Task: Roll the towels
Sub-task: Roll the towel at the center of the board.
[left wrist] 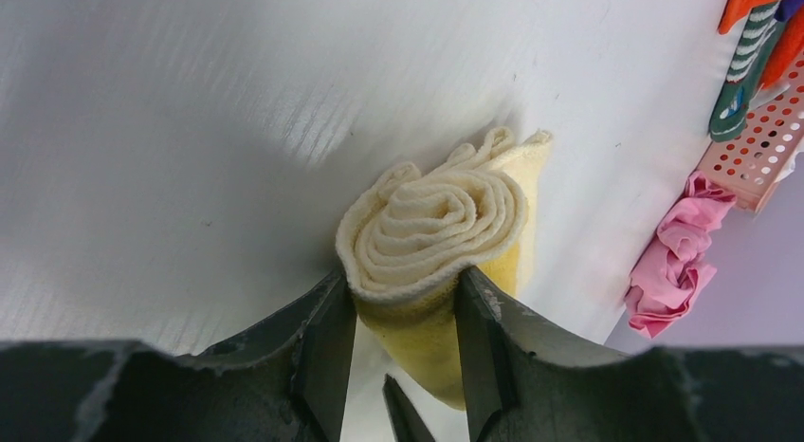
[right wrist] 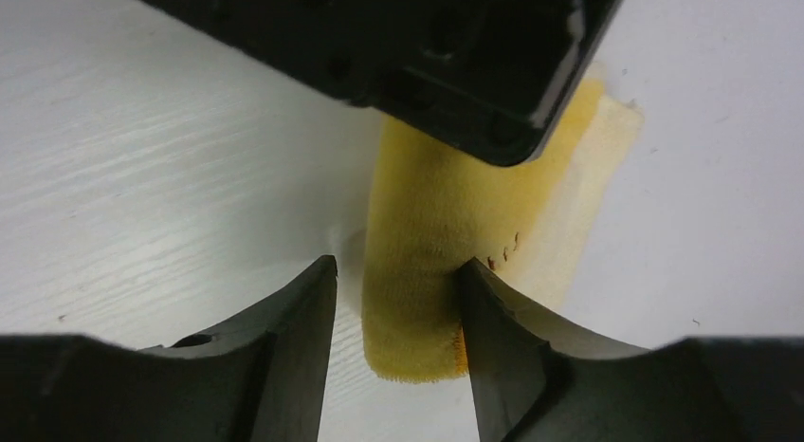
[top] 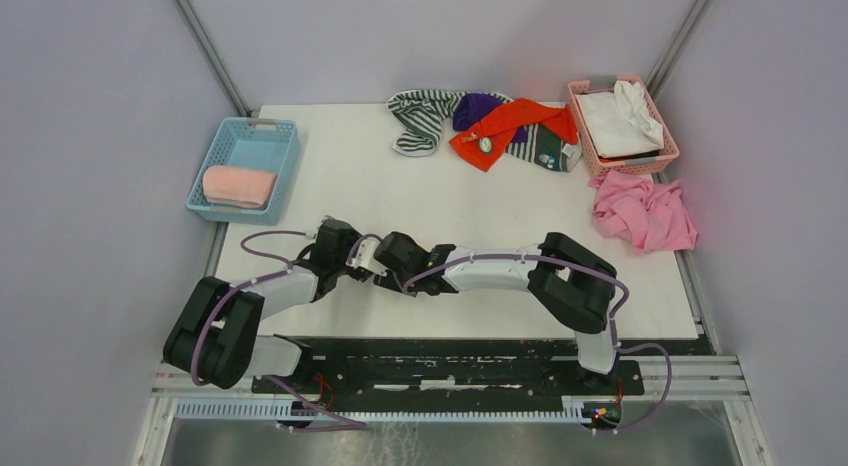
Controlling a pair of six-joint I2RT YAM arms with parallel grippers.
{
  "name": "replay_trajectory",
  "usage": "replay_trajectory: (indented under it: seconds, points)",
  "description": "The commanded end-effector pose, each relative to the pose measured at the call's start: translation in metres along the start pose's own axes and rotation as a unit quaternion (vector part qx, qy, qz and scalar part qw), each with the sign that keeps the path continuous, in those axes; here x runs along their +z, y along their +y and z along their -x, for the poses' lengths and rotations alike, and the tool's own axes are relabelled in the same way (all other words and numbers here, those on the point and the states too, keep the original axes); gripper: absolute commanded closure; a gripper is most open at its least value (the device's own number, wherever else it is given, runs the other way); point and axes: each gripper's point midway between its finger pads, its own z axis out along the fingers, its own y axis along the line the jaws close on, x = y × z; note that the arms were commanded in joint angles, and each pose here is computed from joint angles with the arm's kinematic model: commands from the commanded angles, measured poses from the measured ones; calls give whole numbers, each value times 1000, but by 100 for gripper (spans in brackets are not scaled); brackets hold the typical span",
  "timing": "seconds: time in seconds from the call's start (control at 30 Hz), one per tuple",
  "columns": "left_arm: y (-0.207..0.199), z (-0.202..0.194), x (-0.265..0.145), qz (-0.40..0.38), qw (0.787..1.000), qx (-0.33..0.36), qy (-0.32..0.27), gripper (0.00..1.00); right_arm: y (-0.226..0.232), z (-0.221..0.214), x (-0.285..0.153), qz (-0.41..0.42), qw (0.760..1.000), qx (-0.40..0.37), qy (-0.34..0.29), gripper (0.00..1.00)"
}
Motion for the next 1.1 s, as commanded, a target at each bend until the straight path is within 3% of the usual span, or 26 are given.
replay_trajectory:
  seconds: [0.0,0.13,0.27,0.4,0.7,0.87,1.07]
  points:
    - [56,-7,1,102,995,12,5,49,-1,9,9,-2,1000,-5,-8,52]
    - [47,-5,3,94,995,28,8,41,20,1,2,65,997,32,1,81]
    - [24,-1,-2,54,998,42,9,32,35,-10,-4,152,981,120,21,94]
    - [8,6,-17,18,999,48,-5,25,39,-17,-8,235,942,239,27,98]
    - [-9,6,-58,-62,997,46,-24,17,33,-7,-17,393,811,434,-10,99]
    - [-17,-9,-57,-114,993,35,8,17,27,-11,-7,422,758,497,-11,99]
    - [-17,-23,-40,-122,991,29,48,19,21,-29,9,433,697,572,0,99]
